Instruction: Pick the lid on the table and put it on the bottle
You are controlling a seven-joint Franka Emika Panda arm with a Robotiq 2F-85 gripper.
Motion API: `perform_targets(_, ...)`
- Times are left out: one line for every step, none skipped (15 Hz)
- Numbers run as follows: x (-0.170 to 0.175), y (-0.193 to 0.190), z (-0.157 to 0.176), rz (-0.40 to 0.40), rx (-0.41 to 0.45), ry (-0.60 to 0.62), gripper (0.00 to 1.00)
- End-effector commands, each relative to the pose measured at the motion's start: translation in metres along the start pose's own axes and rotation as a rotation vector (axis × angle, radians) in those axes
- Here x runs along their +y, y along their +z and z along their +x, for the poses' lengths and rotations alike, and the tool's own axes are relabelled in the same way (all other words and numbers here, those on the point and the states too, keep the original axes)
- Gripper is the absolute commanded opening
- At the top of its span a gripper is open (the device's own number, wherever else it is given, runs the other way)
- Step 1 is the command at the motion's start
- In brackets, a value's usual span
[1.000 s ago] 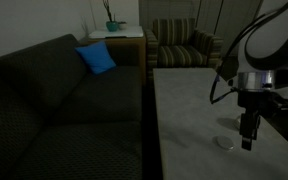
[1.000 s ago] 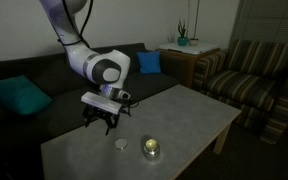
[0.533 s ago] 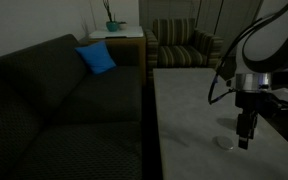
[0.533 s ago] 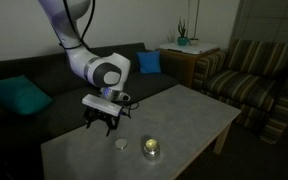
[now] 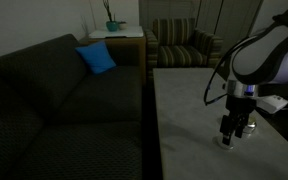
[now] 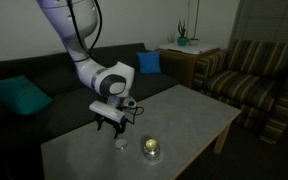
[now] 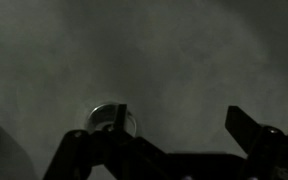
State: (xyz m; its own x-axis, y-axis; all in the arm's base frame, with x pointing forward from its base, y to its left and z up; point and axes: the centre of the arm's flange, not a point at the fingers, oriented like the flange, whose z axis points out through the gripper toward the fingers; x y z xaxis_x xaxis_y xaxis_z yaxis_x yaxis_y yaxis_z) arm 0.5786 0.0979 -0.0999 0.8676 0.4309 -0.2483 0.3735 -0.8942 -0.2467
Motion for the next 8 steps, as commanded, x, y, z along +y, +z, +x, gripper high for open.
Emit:
perform_targets(0.022,0.029,0.011,-0.006,0.035,0.102,1.00)
perform_targets(0.026,0.035,0.011,-0.008,0.036,0.122,1.00)
perform_targets(0.029,0.042,0.010,-0.011,0.037,0.141,1.00)
perform_targets(0.033,0.049,0.010,-0.019,0.038,0.161,1.00)
perform_targets(0.036,0.055,0.009,-0.023,0.038,0.179,1.00)
perform_targets(0.040,0.061,0.009,-0.022,0.028,0.197,1.00)
perform_targets(0.040,0.063,0.007,-0.017,0.015,0.198,1.00)
perform_targets(0.034,0.055,0.001,-0.018,0.014,0.171,1.00)
